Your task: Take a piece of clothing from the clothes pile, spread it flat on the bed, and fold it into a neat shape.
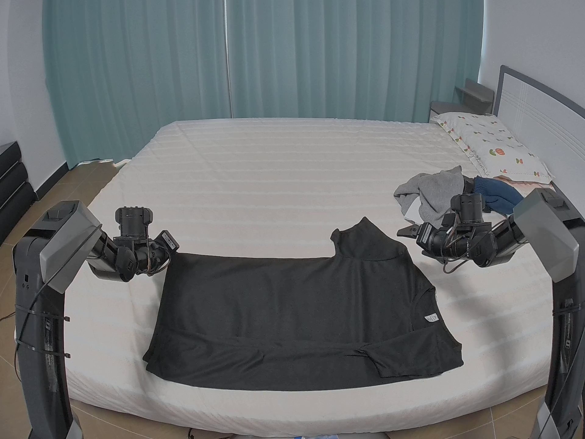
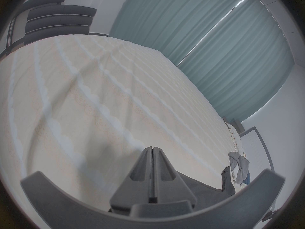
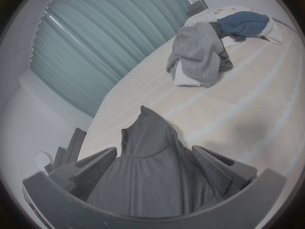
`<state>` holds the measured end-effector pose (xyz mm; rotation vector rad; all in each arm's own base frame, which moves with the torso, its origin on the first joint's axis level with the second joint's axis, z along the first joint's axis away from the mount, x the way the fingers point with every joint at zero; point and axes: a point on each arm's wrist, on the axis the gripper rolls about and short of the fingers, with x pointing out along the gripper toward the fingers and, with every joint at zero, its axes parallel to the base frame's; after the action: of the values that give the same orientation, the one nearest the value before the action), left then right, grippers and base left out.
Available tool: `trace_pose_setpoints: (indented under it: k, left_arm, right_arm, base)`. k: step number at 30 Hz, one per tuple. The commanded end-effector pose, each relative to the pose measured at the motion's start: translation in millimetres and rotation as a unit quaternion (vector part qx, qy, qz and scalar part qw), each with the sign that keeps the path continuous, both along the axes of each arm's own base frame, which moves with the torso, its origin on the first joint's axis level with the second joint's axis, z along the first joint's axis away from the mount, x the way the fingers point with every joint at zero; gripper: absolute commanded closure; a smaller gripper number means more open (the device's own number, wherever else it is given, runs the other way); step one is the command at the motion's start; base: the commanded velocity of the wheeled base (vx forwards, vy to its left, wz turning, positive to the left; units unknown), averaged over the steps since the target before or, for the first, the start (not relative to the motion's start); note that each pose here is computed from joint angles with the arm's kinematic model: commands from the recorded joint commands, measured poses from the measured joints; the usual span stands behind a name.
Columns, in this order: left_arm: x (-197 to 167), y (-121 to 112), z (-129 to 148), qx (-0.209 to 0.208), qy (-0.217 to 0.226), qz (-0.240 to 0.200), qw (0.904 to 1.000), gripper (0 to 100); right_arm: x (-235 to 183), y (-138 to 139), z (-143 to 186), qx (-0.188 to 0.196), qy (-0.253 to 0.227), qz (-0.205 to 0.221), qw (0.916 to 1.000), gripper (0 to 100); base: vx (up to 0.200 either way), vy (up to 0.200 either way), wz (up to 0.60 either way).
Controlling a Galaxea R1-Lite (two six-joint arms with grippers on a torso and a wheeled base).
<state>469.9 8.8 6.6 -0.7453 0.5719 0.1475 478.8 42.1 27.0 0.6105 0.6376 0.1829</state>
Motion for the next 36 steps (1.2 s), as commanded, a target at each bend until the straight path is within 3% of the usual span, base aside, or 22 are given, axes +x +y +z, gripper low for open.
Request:
trace_pose_setpoints:
  k: [1,14,15,24,36]
  left_arm:
    - [-3,0,2,-0.001,0.002,0.0,1.0,100]
    - [-4,-1,0,-0.001,0.005,0.0,1.0,100]
    - [-4,0,0,-0.001,0.005,0.0,1.0,100]
    - [-4,0,0,-0.001,0.005,0.0,1.0,100]
    - [-7,3,19,0.0,-0.011,0.003,0.9999,100]
  right_arm:
    - [20,0,-38,-0.009,0.014,0.003,0.9999,0]
    - [47,8,-44,-0.005,-0.008,0.006,0.9999,0]
    - [48,10,-47,-0.006,-0.003,0.007,0.9999,100]
    - [52,5,-43,-0.007,-0.009,-0.005,0.9999,100]
    - [44,-11,-13,-0.002,-0.021,-0.045,0.9988,100]
  base:
    - [0.0,0.0,0.0]
    - [0.0,0.0,0.0]
    - [0.0,0.0,0.0]
    - [0.0,0.0,0.0]
    - [0.0,0.0,0.0]
